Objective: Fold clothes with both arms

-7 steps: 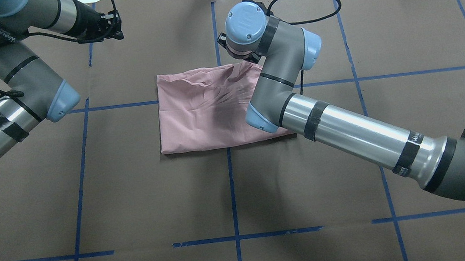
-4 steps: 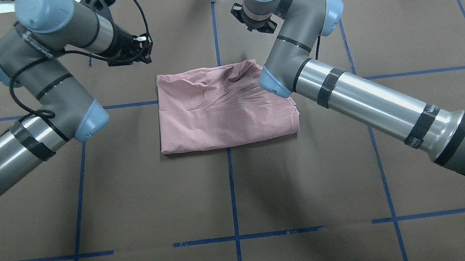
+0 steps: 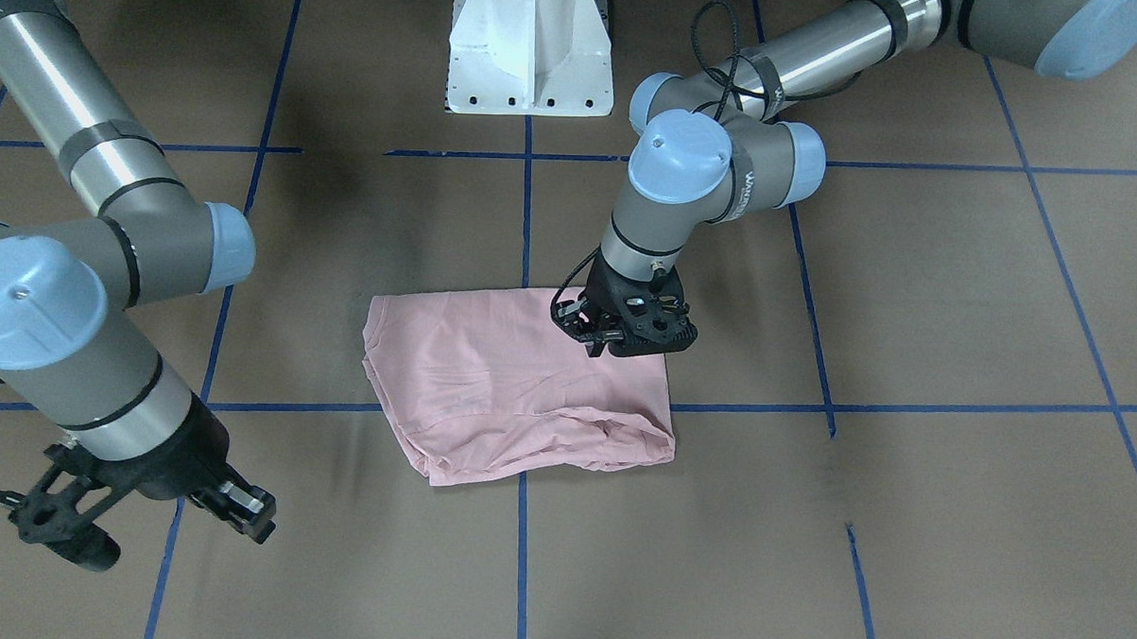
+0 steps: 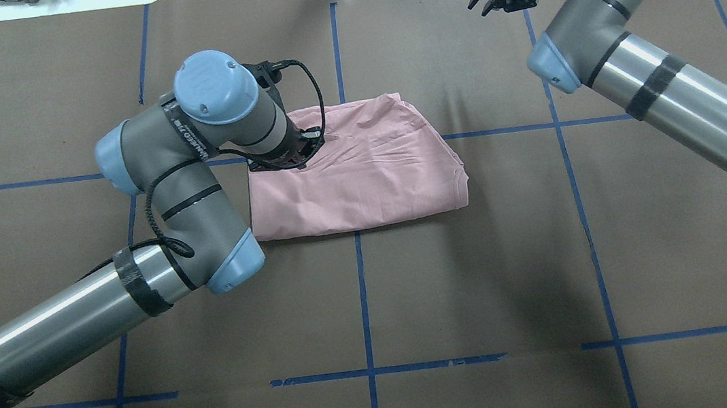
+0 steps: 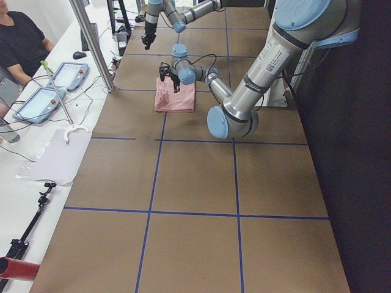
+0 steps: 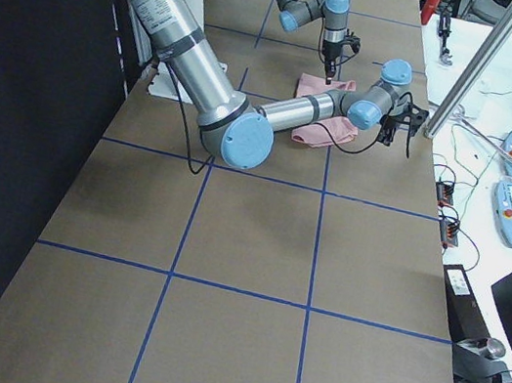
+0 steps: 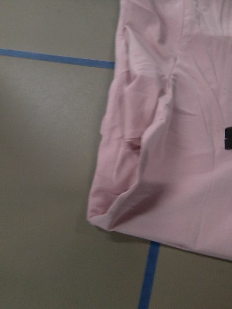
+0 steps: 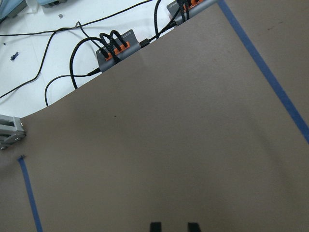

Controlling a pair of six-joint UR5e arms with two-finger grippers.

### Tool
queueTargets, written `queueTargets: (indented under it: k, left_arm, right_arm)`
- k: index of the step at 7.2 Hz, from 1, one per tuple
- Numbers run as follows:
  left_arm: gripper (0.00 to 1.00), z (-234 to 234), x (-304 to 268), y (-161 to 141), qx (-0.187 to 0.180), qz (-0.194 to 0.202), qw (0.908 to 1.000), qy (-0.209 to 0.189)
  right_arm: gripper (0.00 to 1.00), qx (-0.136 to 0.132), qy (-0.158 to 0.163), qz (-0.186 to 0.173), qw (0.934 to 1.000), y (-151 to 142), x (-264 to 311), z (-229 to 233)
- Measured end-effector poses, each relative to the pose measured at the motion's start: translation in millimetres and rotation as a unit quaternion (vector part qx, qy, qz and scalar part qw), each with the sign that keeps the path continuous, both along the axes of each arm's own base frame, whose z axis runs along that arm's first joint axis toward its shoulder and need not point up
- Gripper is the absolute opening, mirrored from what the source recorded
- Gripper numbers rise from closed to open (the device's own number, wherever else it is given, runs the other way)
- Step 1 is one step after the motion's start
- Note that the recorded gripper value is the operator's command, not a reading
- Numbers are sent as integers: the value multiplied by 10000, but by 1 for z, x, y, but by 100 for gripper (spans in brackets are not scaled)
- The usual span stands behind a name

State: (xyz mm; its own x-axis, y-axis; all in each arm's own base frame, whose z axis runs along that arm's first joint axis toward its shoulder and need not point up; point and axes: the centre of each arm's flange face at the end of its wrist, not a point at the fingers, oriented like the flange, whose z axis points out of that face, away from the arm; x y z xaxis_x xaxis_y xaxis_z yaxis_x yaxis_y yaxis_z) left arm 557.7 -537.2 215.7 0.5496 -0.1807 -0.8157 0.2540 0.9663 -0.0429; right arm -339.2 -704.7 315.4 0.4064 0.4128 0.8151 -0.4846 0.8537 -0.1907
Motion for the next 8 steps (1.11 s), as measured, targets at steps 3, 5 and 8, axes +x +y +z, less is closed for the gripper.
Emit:
queueTargets:
  k: [3,5,8]
  left_arm:
    - [0,11,37,-37,261,-189,9991,-286]
    - [0,33,14,-96,643,-435,9964,-348]
    - [0,59,-55,-179,1161,-648,9895,-559]
  right_arm:
    - [100,58,-94,49,9999,32,48,26]
    - [100,41,-95,47,9999,42,55,36]
    - [100,57,-99,60,9999,55,66,42]
